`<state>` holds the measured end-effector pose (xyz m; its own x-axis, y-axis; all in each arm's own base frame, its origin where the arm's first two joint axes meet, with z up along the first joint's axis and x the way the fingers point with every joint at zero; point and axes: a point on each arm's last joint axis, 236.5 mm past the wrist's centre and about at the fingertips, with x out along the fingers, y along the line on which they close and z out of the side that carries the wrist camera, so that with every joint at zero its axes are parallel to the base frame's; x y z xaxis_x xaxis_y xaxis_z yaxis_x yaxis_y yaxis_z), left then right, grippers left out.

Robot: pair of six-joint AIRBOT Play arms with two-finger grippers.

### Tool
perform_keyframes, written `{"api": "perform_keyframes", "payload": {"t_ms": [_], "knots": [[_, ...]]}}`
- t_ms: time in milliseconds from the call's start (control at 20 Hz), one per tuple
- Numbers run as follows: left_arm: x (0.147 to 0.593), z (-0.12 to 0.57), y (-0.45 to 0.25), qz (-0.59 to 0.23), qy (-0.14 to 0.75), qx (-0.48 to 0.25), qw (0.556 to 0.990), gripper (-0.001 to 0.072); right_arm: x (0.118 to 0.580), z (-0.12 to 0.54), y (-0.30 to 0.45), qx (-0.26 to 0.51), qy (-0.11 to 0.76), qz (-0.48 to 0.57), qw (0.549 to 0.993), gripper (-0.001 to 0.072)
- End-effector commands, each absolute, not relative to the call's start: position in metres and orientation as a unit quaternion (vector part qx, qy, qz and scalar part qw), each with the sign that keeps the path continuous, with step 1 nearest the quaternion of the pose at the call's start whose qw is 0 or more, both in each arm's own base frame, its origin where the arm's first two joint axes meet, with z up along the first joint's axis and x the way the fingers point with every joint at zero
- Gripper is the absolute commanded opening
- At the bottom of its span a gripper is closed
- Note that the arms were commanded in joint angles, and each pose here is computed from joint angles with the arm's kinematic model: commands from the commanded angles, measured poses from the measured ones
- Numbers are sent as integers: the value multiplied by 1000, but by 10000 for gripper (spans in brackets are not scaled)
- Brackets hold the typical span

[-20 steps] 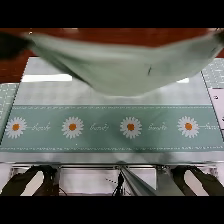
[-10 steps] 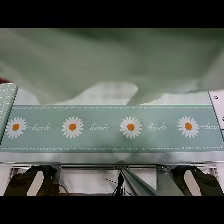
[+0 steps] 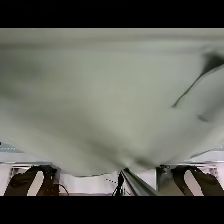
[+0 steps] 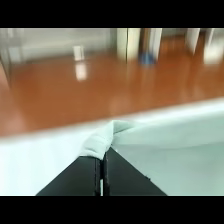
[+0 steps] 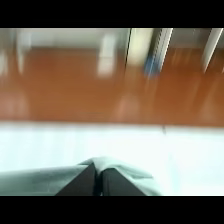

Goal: Fold the shirts.

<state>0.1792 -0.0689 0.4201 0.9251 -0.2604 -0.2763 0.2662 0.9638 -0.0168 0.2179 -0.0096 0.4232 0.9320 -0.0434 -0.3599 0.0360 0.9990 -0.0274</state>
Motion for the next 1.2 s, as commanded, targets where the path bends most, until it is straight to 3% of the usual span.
{"api": "perform_keyframes", "payload": {"t_ms": [0,300,600,850,1150], "knots": [[199,333,-57,-130,325,-20,936,25,243,329,-10,7,398,17,917,22],[319,226,-36,-134,414,-56,899,26,404,210,9,-26,505,74,860,24],[438,132,-11,-109,442,-96,885,26,522,117,47,33,481,91,871,24],[483,52,-16,-109,477,-165,856,27,568,78,44,84,457,60,884,24],[499,1,-22,-111,500,-201,835,26,568,8,46,91,518,55,849,24]]}}
